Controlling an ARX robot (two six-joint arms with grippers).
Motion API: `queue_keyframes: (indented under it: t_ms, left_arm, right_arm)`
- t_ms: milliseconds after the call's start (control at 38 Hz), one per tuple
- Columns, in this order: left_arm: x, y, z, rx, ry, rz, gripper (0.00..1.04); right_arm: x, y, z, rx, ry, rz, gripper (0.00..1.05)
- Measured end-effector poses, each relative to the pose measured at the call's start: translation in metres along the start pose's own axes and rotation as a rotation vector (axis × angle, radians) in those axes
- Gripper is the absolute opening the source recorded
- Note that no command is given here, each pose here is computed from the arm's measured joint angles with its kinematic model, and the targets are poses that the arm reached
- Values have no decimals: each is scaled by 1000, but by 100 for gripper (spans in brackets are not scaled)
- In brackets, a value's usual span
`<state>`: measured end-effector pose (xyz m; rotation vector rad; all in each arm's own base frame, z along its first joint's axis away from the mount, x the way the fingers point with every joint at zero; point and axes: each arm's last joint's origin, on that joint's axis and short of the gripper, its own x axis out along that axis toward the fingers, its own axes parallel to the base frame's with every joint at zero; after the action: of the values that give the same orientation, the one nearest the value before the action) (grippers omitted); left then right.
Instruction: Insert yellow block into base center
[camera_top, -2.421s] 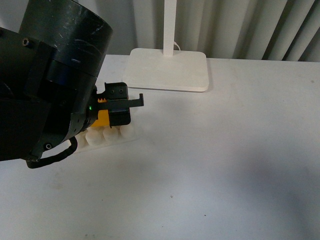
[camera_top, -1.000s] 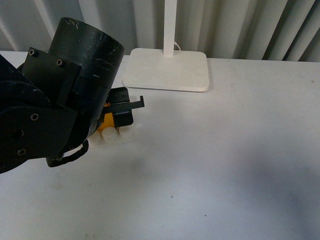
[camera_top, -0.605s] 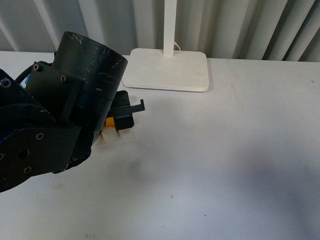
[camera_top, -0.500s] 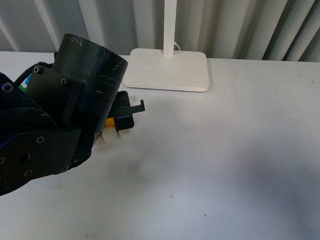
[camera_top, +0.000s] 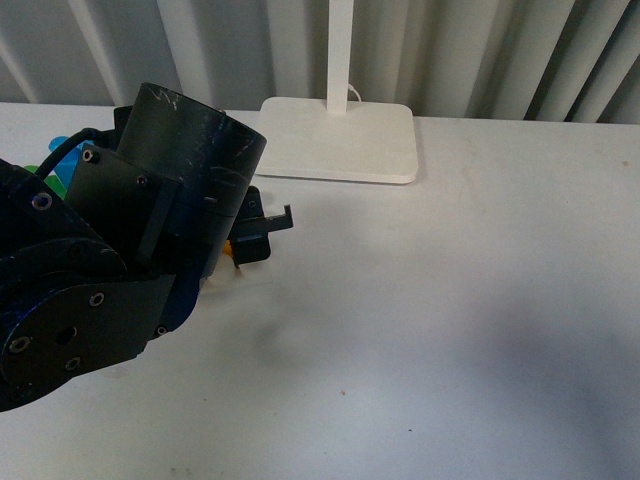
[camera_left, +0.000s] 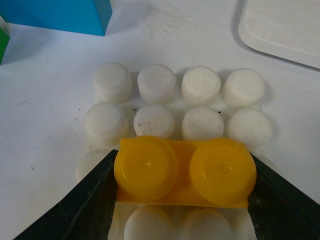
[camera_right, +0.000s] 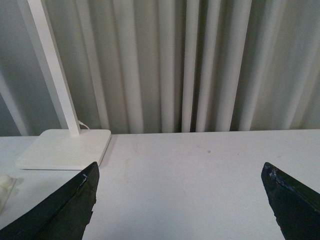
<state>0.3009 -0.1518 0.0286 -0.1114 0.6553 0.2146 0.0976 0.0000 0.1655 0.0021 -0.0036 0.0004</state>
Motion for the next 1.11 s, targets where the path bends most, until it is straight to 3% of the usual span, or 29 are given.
queue_keyframes:
  t_ms: [211,421,789,1105]
  left_arm:
    - [-1,2,8,-17,-3,-28,65]
    - [-3,9,11,-40,13,-70,100]
    - [-38,45,57,-140,-147,-76,98]
    - [-108,109,81,-272,-292,-166,98]
  right_arm:
    - [0,0,0,0,0,0,95]
    - [0,0,0,0,0,0,95]
    - [0,0,0,0,0,0,95]
    - [0,0,0,0,0,0,95]
